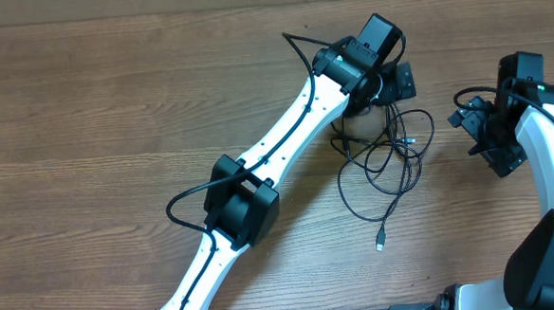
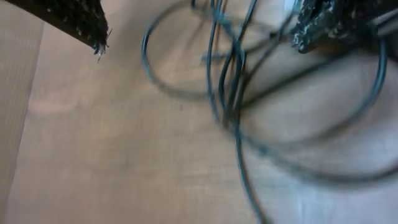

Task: Untangle cables
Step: 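Lower the left gripper to the cable pile and grasp a cable, then lift the grasped cable with the left gripper above the pile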

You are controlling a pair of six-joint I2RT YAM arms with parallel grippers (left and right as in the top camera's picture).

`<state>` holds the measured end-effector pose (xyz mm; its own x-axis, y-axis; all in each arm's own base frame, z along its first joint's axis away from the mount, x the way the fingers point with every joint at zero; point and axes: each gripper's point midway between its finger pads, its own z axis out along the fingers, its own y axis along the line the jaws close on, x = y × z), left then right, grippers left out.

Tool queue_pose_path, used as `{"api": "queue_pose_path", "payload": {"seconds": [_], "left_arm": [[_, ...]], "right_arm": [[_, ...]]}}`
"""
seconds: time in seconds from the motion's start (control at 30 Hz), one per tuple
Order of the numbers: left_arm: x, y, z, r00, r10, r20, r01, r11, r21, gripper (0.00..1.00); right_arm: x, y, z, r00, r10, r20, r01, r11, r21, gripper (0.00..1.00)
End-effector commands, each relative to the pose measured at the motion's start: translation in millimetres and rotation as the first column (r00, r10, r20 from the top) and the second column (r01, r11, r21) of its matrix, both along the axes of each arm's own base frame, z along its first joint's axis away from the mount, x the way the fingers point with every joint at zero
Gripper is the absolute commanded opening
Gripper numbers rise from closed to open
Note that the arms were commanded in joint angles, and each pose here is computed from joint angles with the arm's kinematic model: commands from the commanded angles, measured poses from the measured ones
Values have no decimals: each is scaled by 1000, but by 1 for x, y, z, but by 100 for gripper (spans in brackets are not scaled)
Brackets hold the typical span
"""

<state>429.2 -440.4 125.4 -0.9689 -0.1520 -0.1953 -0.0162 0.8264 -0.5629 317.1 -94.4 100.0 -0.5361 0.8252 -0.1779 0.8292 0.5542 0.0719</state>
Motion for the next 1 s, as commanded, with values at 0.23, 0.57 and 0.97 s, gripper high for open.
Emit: {"api": "queue_pose_path", "payload": {"seconds": [0.23,0.57,0.97], "left_arm": [[30,-22,-43,994,62,90,-62,998,-10,75],[47,-18,-58,983,86,163,-92,995,28,46],[46,-21,-57,974,68,217,-84,994,65,40]], "right_arm": [[9,-6,15,998,-4,55,5,1000,-21,100],[12,-7,15,998,-4,69,6,1000,-24,100],[12,-6,14,998,-4,70,5,1000,-24,100]]}}
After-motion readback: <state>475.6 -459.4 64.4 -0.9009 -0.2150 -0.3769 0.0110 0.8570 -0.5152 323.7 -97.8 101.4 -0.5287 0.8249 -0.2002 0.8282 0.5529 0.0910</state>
